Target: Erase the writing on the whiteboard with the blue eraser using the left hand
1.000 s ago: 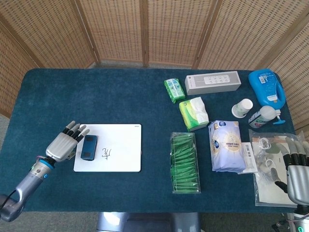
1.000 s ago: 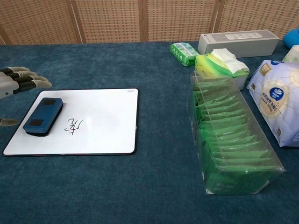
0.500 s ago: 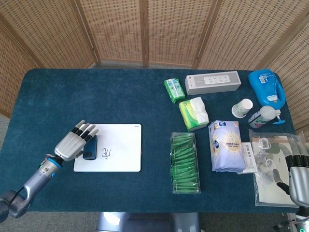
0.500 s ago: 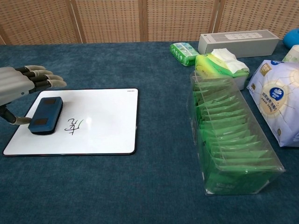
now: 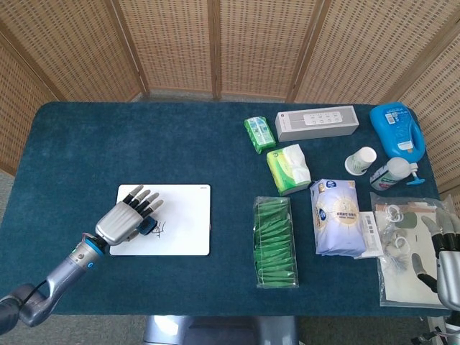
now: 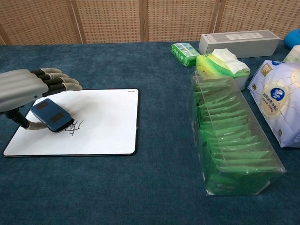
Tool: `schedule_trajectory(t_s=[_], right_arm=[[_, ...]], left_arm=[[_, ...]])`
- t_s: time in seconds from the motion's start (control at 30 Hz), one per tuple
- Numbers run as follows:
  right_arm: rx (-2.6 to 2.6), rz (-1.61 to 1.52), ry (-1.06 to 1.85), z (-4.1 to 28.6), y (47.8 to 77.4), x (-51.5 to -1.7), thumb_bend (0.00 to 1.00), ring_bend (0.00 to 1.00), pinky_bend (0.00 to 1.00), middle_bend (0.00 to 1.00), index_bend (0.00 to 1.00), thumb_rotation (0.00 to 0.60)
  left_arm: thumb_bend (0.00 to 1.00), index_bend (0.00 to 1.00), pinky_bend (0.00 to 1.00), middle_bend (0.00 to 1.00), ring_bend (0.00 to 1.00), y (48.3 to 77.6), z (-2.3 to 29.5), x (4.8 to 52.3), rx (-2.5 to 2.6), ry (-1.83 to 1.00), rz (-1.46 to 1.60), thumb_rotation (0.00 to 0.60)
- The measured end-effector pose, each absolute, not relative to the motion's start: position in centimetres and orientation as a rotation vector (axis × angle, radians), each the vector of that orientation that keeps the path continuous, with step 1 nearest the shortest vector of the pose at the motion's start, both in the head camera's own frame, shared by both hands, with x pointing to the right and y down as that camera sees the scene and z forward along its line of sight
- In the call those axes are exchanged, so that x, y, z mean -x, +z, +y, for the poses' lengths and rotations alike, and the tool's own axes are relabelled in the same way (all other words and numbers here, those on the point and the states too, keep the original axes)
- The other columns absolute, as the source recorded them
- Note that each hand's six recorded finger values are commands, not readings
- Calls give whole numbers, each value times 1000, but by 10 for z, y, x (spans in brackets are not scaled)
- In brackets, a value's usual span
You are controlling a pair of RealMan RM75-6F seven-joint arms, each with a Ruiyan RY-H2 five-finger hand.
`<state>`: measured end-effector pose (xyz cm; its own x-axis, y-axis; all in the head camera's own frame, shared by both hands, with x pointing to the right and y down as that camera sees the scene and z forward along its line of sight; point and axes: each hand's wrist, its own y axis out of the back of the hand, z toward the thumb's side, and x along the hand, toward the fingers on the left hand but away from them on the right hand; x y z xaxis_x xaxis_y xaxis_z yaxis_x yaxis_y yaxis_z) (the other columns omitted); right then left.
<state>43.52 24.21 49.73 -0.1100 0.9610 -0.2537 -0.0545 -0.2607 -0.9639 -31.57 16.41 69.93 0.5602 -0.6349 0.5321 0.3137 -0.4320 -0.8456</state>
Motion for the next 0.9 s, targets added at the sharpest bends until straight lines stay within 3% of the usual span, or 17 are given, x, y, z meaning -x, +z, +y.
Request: schedule_trajectory(t_s=[0.4,0.67,0.9], right_arm=[[1282,-1099,1518,243,496,-437,348,0,56,90,163,600],[1265,-1100,1535,244,495,-438,348,0,57,90,163,600],[1263,-1098,1534,243,494,-436,348,0,57,92,163,600]], left_arm=[[307,256,0,0,0,702,147,323,1789,-1153,335,600],[307,298,0,0,0,714,145,321,1812,-1175,315,600],[306,276,0,0,0,714,142,323,1831,-1175,351,600]])
